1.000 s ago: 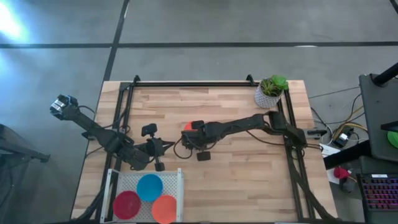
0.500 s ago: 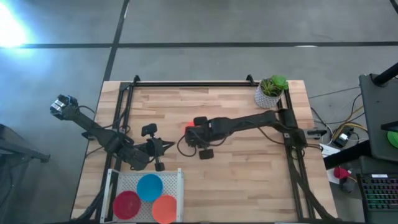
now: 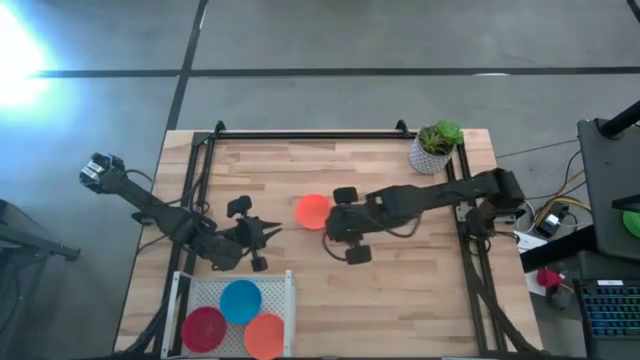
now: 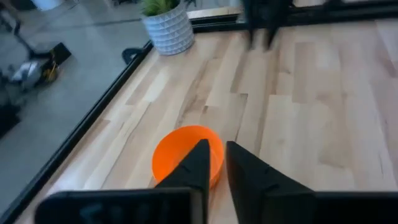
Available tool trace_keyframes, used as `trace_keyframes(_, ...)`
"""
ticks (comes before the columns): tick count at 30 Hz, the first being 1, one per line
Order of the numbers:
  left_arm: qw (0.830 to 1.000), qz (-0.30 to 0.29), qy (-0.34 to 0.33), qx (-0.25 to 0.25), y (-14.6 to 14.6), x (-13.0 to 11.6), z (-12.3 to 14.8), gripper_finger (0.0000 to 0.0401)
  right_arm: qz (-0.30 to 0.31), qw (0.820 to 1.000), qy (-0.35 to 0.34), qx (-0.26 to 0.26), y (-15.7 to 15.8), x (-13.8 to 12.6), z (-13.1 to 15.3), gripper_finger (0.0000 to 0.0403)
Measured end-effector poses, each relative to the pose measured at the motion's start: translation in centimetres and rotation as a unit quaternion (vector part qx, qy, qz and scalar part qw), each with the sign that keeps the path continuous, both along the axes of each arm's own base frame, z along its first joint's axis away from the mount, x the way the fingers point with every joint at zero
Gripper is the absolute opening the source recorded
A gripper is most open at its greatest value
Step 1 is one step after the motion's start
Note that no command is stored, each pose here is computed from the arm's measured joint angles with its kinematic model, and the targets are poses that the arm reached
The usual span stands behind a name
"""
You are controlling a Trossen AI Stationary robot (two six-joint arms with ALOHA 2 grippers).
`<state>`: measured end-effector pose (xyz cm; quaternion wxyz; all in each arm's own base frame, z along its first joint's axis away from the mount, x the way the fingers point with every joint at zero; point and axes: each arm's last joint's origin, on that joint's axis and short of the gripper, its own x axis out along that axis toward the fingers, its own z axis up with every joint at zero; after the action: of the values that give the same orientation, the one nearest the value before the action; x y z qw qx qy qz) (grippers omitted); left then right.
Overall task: Pick & Place Mini bowls
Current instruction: Stack the orange bowl on top of the orange bowl on the shelf
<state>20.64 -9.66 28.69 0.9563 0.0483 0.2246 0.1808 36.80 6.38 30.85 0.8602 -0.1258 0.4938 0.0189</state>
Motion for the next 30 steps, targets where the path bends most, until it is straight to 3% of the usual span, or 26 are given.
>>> trace_keyframes(8, 0.991, 0.103, -0.039, -0.081, 2.9, 1.2, 0.2, 0.0111, -0.002, 0.999, -0.044, 0.022, 0.7, -3.2, 1.8, 0.0061)
trace_keyframes(16, 0.972, 0.135, -0.027, -0.193, 6.5, 2.2, -0.4, 0.0124, -0.003, 0.999, -0.042, 0.029, 0.8, -5.9, 1.7, 0.0059)
trace_keyframes(24, 0.961, 0.178, -0.024, -0.21, 8.4, 2.2, -1.3, 0.0125, -0.021, 0.998, -0.045, 0.047, 0.7, -7.8, 1.6, 0.0061)
trace_keyframes(30, 0.954, 0.21, 0.015, -0.215, 8.8, 3.5, -3.7, 0.0125, -0.028, 0.997, -0.049, 0.053, 0.6, -8.3, 1.6, 0.0061)
